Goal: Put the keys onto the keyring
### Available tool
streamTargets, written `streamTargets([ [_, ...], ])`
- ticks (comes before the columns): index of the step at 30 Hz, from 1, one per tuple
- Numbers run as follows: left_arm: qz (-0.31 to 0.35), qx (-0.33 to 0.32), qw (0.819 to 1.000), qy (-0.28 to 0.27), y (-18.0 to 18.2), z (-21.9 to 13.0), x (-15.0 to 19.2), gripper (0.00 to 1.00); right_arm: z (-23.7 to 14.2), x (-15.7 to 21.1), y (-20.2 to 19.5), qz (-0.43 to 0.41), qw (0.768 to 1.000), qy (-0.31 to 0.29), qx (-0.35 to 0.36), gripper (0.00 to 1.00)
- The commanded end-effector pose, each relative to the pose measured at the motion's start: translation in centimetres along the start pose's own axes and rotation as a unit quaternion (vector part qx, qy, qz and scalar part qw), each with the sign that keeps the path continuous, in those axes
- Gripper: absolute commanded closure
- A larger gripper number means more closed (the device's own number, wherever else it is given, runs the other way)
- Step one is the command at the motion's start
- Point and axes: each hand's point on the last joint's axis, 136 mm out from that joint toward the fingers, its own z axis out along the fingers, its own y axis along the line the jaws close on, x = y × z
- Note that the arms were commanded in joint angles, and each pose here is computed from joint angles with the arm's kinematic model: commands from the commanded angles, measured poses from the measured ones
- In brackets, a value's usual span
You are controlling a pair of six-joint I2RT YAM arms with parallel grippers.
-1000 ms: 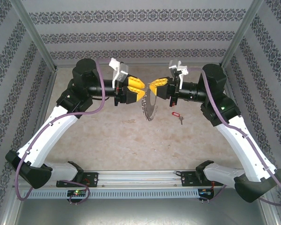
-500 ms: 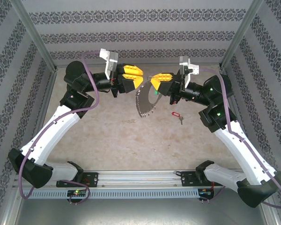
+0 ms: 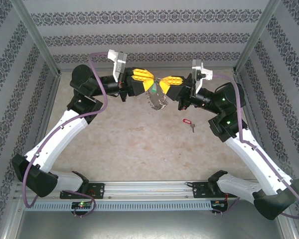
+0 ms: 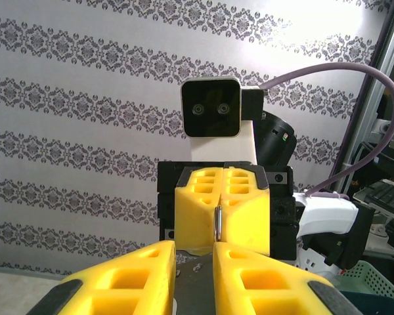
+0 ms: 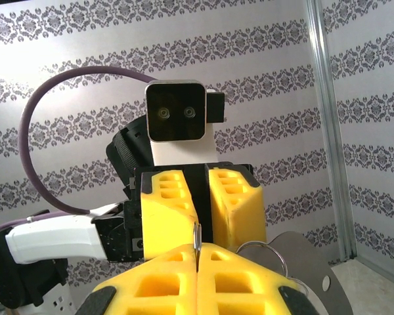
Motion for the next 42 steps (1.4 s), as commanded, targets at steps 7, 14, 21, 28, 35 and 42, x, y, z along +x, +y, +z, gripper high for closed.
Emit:
streamTargets([
  [7, 0.024, 0.037, 0.999, -0.016, -1.3, 0.8, -1.3, 0.77, 0.8, -1.7, 0.9, -0.015, 0.998, -0.050, -0.021, 1.00],
  [14, 0.018, 0.043, 0.999, -0.021, -1.0, 1.1, -1.2, 0.90, 0.8, -1.4, 0.7, -0.013, 0.998, -0.051, -0.019, 1.00],
  [21, 0.021, 0.042, 0.999, -0.013, -1.2, 1.0, -0.9, 1.00, 0.8, -1.2, 0.4, -0.011, 0.999, -0.044, -0.009, 0.96],
  [28, 0.050, -0.008, 0.995, 0.082, -0.6, 0.3, 1.9, 1.00, -1.2, 0.9, -1.1, -0.042, 0.993, 0.078, 0.076, 0.63],
  [35, 0.064, -0.034, 0.980, 0.186, -0.3, -1.1, 4.7, 1.00, -3.0, 2.0, -0.5, -0.075, 0.977, 0.180, 0.082, 0.50],
  [42, 0.059, -0.022, 0.969, 0.240, -1.1, -1.2, 6.6, 1.00, -3.5, 3.1, 0.2, -0.082, 0.968, 0.227, 0.066, 0.46],
])
